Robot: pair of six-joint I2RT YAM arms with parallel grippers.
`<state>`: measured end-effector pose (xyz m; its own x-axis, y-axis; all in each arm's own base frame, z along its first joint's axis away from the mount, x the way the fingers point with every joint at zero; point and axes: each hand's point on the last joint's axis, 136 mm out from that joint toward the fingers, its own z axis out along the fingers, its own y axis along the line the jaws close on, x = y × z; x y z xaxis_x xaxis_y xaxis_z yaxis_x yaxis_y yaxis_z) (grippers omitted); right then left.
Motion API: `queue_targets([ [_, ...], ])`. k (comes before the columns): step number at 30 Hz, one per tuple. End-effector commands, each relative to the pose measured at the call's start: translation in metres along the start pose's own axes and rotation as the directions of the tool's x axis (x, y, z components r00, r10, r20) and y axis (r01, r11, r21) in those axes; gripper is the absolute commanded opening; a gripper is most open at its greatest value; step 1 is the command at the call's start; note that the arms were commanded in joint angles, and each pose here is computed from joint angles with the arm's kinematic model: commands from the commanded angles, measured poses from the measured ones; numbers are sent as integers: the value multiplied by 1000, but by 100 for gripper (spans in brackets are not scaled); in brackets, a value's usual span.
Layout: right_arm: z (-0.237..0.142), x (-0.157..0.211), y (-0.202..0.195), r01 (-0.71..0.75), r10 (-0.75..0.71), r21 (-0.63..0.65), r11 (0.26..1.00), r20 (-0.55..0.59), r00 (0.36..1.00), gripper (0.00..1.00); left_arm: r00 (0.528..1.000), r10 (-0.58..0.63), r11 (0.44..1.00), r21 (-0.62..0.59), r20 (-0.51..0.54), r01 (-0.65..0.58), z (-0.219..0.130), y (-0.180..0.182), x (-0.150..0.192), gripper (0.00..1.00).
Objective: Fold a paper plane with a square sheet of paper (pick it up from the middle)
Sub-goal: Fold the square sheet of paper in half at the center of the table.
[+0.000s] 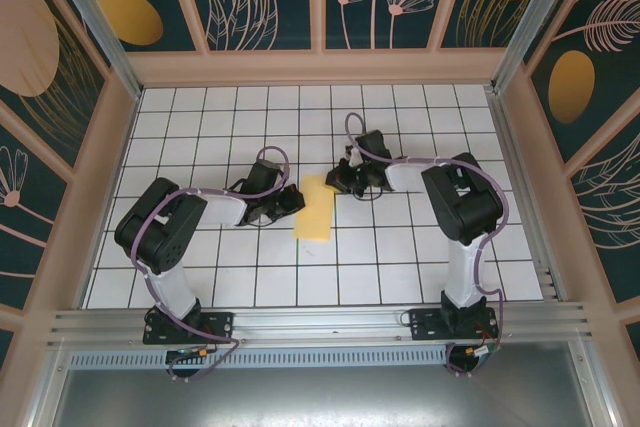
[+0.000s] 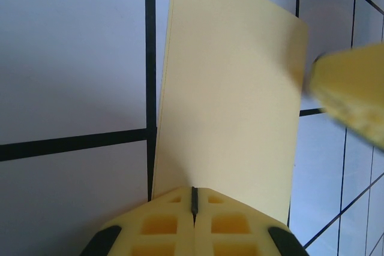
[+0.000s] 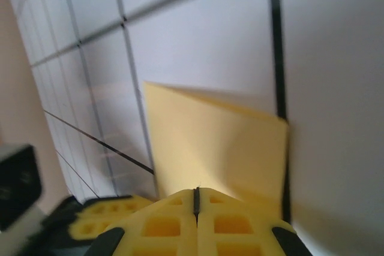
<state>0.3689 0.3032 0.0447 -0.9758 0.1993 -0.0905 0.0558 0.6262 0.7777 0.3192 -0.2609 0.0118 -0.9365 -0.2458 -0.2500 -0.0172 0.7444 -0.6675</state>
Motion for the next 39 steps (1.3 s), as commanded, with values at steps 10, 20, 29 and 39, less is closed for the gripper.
queue_targets([
  [10, 25, 15, -30, -74, 76, 55, 996, -34, 997, 0, 987, -84, 976, -213, -140, 53, 2, 64, 53, 0],
  [20, 9, -12, 0, -33, 33, -4, 999, 16, 999, 0, 987, -81, 973, -225, -140, 48, 2, 66, 52, 0],
  [29, 19, -19, -27, -83, 83, 45, 996, 2, 997, 0, 987, -79, 973, -227, -137, 46, 0, 66, 52, 0],
  [39, 17, -16, -23, -96, 96, 16, 995, -5, 995, 0, 988, -76, 973, -226, -136, 44, 0, 65, 51, 0],
])
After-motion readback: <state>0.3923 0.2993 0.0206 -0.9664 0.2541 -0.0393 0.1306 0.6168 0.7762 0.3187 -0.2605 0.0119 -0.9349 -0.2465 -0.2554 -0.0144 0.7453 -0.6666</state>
